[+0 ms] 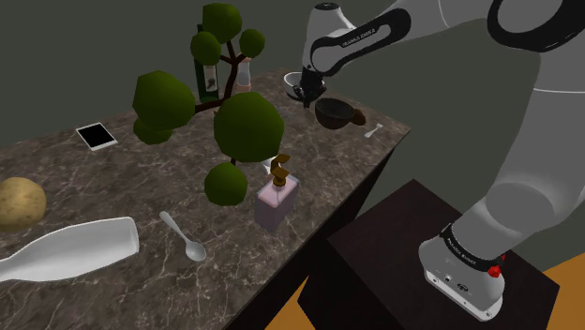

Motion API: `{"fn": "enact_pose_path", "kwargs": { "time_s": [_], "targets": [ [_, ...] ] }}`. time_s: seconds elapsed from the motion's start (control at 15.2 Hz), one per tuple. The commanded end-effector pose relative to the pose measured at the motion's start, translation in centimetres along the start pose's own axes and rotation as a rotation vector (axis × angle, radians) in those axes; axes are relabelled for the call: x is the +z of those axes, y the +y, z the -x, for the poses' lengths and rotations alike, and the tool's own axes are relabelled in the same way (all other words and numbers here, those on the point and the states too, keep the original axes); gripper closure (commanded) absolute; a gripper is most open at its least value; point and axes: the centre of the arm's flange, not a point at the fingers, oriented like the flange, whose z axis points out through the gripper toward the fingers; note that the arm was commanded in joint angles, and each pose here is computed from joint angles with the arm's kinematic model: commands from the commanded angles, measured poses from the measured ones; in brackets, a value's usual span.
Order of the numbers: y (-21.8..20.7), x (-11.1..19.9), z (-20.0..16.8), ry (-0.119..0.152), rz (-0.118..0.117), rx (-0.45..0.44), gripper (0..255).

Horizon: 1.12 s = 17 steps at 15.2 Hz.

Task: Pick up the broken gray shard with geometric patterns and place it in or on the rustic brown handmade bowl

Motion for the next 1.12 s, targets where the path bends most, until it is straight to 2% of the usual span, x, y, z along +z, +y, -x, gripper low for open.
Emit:
{"fn": "enact_pose_path", "kwargs": {
  "time_s": [0.0,0.26,1.06],
  "targets": [
    [0.1,-1.0,-0.2,0.000,0.000,0.000,255],
    [0.2,-2.7,-0.5,0.000,0.000,0.000,255],
    [14.6,-0.7,-6.8,0.000,0.000,0.000,255]
  ]
}}
